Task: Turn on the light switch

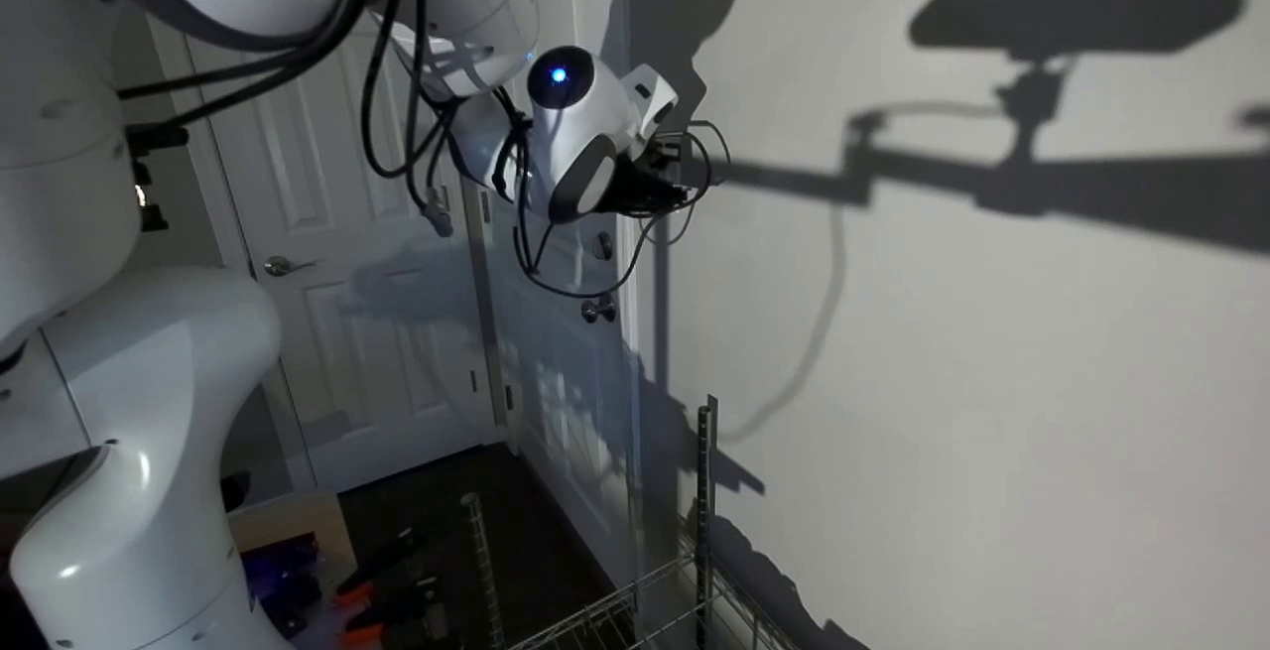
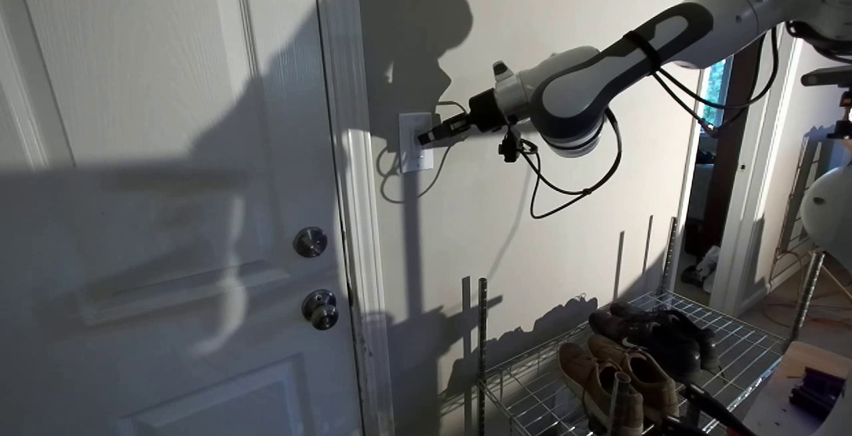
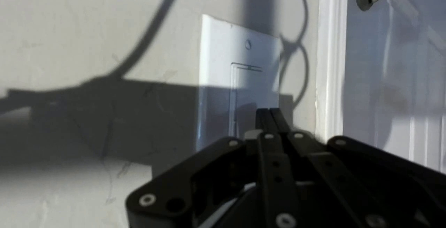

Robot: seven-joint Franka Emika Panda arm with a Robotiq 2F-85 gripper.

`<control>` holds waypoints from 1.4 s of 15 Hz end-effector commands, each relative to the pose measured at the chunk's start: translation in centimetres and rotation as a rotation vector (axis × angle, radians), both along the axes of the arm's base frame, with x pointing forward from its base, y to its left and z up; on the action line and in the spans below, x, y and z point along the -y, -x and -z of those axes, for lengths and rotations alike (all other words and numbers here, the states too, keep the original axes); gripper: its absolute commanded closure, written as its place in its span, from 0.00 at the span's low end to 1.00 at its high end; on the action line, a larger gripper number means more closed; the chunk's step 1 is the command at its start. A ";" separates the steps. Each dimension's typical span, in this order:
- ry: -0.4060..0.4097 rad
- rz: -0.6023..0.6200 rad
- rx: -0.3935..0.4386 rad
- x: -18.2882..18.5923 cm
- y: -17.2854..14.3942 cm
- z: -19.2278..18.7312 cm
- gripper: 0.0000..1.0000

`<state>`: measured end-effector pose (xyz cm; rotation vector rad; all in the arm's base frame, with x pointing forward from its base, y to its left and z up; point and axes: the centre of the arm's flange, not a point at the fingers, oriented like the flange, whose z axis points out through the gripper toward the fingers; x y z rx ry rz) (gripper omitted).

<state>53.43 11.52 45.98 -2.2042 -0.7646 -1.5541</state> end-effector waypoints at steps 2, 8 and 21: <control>-0.029 -0.019 0.060 -1.9 0.2 1.4 0.95; 0.004 -0.035 0.141 -1.9 -0.3 0.5 0.96; -0.035 -0.020 0.105 -0.8 0.3 0.6 0.90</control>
